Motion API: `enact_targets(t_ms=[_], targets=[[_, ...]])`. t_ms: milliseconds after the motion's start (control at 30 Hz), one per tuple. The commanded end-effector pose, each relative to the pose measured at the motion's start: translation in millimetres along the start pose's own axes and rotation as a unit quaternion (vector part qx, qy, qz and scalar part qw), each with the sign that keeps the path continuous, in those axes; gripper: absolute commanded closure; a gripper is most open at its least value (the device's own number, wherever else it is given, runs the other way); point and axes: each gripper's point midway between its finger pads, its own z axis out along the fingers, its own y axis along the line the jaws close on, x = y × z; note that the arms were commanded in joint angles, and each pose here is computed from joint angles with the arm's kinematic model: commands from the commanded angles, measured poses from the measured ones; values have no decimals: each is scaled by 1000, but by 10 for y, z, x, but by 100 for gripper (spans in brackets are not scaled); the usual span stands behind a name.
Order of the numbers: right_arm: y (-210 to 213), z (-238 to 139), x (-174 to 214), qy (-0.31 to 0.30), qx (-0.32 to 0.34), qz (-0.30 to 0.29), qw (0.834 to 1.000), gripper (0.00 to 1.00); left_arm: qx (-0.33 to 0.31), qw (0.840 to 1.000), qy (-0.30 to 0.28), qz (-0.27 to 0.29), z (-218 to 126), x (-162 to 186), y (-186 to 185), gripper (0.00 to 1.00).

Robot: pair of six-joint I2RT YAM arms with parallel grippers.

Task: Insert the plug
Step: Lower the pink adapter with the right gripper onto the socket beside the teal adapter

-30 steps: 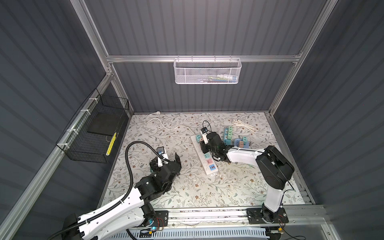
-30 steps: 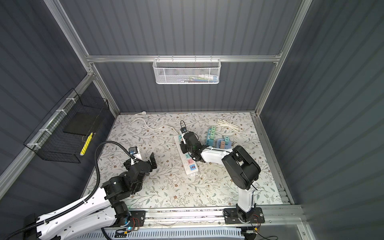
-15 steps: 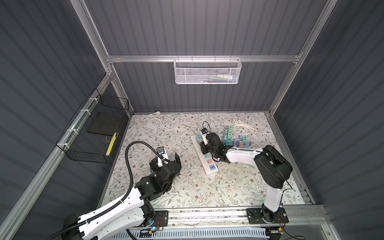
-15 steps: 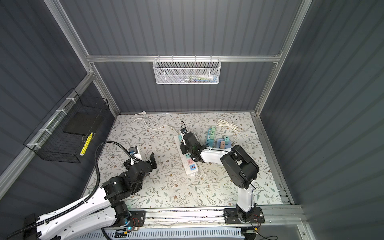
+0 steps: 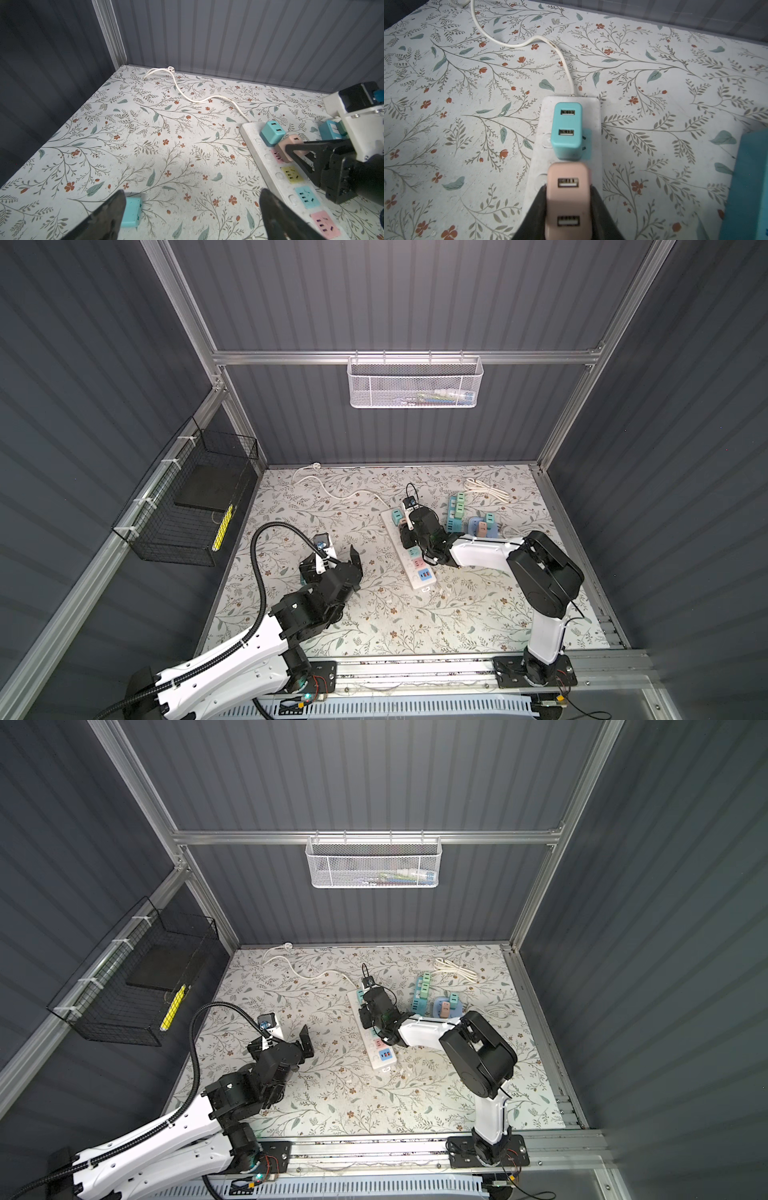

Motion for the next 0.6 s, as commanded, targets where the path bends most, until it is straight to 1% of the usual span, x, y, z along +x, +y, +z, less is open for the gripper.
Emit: enact_targets(t_ms=[0, 367, 567], targets=[[4, 53, 197, 37, 6, 5, 999, 81, -2, 1000, -19, -5, -28, -126, -2, 0], [55, 90, 262, 44, -2, 6, 999, 81, -3, 1000, -18, -7, -30, -85, 32, 0], [68, 116, 297, 47, 5, 2, 999, 80, -4, 1000, -18, -8, -32, -73, 48, 0]])
